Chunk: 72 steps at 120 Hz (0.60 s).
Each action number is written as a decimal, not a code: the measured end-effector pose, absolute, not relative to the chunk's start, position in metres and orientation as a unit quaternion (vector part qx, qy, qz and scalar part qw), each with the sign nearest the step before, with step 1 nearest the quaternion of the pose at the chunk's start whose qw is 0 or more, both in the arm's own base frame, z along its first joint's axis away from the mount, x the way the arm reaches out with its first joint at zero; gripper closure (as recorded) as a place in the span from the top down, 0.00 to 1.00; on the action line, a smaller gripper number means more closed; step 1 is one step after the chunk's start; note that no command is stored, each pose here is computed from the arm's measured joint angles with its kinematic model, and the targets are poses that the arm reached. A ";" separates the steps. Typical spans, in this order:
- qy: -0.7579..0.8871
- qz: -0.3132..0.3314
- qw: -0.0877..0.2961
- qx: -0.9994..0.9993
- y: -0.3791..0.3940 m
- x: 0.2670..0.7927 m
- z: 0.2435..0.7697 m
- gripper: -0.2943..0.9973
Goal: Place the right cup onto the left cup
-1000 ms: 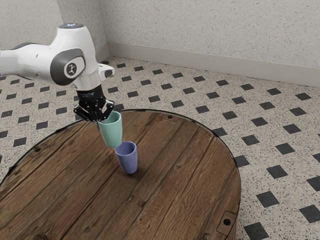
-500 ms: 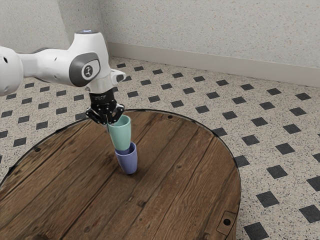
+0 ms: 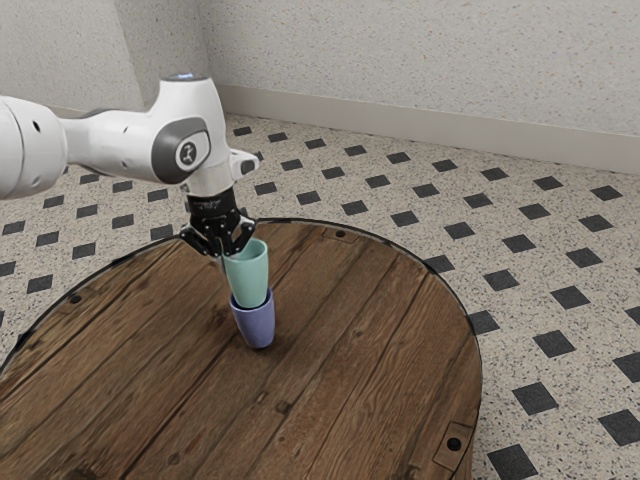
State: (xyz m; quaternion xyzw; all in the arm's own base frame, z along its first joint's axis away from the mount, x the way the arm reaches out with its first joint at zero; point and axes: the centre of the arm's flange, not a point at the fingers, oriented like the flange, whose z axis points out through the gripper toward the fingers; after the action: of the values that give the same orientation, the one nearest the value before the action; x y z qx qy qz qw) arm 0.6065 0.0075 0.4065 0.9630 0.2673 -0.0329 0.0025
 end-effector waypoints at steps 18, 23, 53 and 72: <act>0.265 -0.021 0.014 0.964 0.004 0.605 0.418 0.40; 0.264 -0.013 0.018 0.964 0.003 0.603 0.429 0.47; 0.236 0.040 0.019 0.971 -0.003 0.588 0.496 0.68; 0.194 0.070 -0.013 0.978 -0.011 0.586 0.539 0.73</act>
State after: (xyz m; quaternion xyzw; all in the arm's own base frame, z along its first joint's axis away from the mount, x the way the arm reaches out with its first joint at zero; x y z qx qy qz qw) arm 0.5856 -0.0109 0.5390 0.9784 0.1940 0.0698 -0.0130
